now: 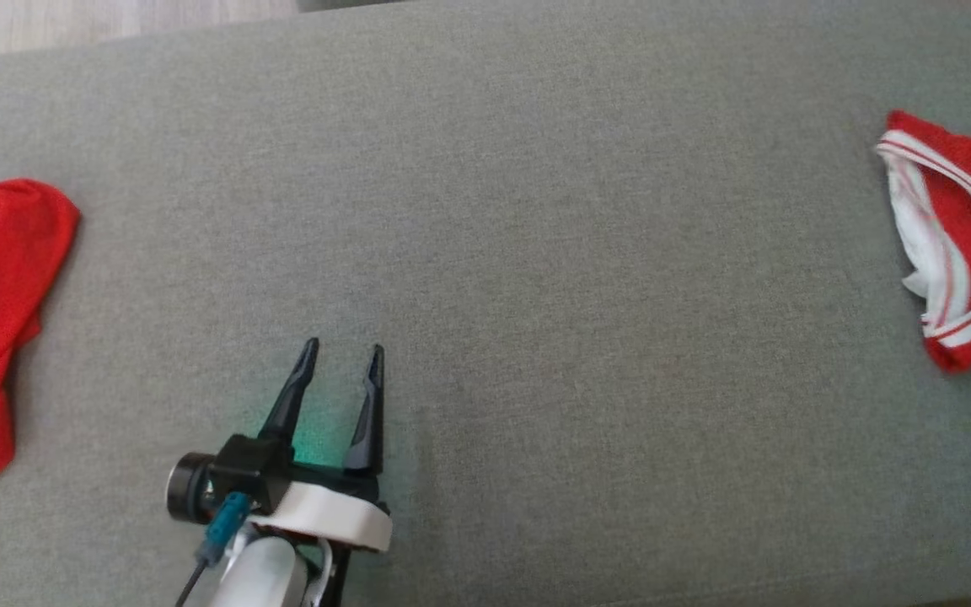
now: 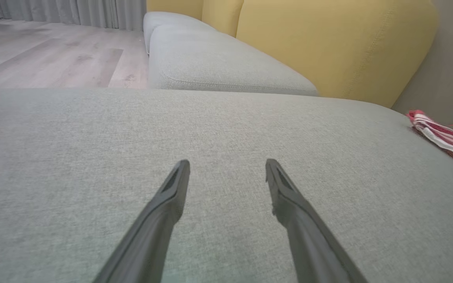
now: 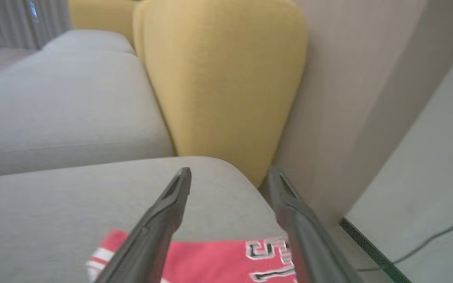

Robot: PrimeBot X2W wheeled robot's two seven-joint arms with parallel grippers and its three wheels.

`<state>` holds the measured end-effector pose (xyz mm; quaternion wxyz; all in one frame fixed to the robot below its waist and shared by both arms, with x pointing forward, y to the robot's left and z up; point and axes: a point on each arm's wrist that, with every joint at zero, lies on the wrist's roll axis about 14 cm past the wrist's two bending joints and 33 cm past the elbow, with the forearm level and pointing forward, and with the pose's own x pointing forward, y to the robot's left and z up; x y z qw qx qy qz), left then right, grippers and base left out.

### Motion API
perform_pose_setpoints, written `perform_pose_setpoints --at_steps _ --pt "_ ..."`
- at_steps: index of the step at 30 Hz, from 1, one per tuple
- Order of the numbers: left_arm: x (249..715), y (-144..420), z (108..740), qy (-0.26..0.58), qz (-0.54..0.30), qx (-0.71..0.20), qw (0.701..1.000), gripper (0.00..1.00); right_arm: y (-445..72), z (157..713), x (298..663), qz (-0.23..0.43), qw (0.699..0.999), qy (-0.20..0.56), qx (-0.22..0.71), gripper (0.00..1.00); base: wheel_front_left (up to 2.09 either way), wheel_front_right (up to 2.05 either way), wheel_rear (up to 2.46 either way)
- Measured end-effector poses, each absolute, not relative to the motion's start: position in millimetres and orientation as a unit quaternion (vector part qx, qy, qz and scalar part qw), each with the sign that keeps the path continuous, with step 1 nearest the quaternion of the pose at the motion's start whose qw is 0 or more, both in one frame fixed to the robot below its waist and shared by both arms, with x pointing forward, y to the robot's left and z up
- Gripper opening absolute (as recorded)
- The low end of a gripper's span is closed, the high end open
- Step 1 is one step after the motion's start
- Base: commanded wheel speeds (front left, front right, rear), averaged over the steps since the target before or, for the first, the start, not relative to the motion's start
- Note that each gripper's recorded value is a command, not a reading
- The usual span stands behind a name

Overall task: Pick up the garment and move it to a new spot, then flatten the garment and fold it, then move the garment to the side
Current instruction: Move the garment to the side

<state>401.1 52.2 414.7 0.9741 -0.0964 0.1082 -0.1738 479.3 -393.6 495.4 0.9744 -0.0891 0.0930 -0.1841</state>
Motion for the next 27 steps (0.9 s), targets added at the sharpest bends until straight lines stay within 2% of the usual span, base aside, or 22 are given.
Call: perform_pose_setpoints --at_steps 4,7,18,27 --pt "404 67 422 0.097 -0.148 -0.093 0.98 1.0 -334 520 506 -0.122 0.99 0.033 -0.064 1.0 0.0 0.0 0.0" --pt "402 79 426 0.09 -0.13 -0.091 0.983 1.0 -292 534 512 -0.074 0.996 -0.008 -0.044 1.0 0.0 0.0 0.0" --pt "379 131 427 0.091 -0.047 -0.083 0.991 1.0 -182 473 456 0.046 0.998 0.033 0.036 1.0 0.0 0.0 0.0" --pt "367 154 434 0.081 -0.008 -0.08 0.993 1.0 -162 443 416 0.054 0.994 0.074 0.061 1.0 0.0 0.0 0.0"
